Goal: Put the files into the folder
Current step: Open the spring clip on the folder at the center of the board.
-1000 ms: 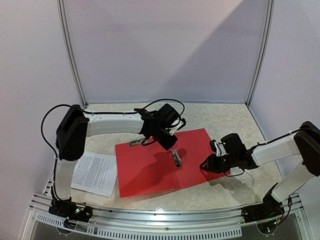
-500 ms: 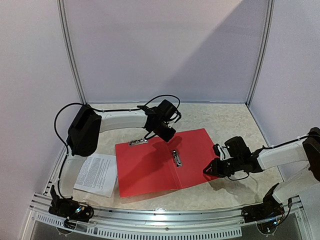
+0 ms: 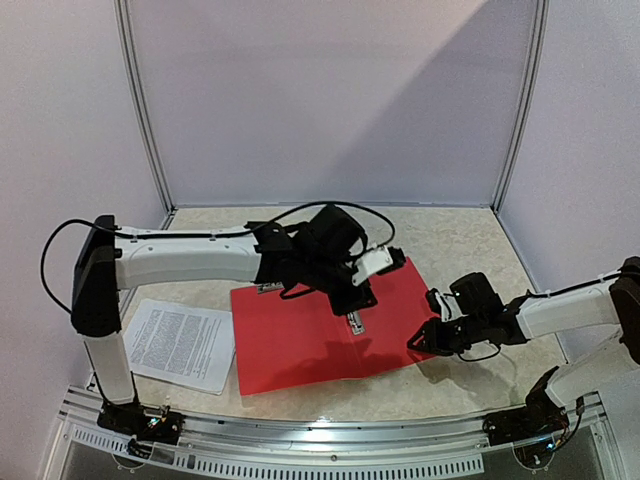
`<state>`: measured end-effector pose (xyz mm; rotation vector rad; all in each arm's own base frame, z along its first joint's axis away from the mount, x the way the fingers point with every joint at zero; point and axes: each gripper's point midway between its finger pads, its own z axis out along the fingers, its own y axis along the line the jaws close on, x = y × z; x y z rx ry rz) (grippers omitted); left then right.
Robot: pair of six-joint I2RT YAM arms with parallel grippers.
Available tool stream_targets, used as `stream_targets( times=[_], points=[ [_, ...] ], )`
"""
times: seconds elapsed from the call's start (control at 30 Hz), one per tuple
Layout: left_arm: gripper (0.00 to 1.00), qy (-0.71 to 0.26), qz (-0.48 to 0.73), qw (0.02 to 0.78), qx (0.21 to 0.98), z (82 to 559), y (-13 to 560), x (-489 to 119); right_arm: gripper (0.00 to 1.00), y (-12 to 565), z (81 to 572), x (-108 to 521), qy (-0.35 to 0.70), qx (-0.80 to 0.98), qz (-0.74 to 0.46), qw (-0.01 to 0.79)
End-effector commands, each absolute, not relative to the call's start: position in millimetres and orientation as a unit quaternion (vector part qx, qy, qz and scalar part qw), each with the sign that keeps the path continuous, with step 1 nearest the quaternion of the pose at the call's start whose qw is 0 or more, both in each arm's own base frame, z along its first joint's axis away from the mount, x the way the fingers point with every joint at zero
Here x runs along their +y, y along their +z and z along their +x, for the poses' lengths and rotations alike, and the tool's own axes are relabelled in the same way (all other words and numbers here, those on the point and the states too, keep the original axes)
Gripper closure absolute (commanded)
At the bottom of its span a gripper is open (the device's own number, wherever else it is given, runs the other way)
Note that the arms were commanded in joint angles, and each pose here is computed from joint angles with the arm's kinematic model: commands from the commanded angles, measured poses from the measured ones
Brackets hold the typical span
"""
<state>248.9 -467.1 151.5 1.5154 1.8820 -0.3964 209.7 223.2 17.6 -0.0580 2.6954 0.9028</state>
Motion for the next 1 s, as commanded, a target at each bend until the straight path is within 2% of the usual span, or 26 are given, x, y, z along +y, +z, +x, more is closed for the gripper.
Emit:
stream_targets(
  times=[0.0,0.3,0.43,0.57,0.77,0.97],
  points=[
    [0.59,-0.082,0.64,0.286,0.709,245.6,98.4,-455.1,0.7,-6.9,188.4,212.3,0.279,0.955,-0.022,0.095],
    [0.6,0.008,0.63,0.287,0.722,283.4,69.2,-444.9,0.7,-7.2,189.4,212.6,0.278,0.956,-0.026,0.094],
    [0.62,0.046,0.602,0.297,0.739,315.2,65.0,-436.3,0.7,-11.1,187.0,211.7,0.276,0.957,-0.026,0.089],
    [0.63,0.029,0.579,0.302,0.757,341.2,65.4,-432.8,0.7,-15.0,184.1,211.3,0.277,0.957,-0.024,0.082],
    [0.64,0.062,0.564,0.289,0.772,377.7,42.8,-412.4,0.7,-19.5,180.4,213.4,0.282,0.957,-0.023,0.069],
    [0.64,0.027,0.538,0.311,0.783,386.4,59.5,-422.2,0.7,-19.4,179.5,213.5,0.284,0.956,-0.022,0.067]
  ],
)
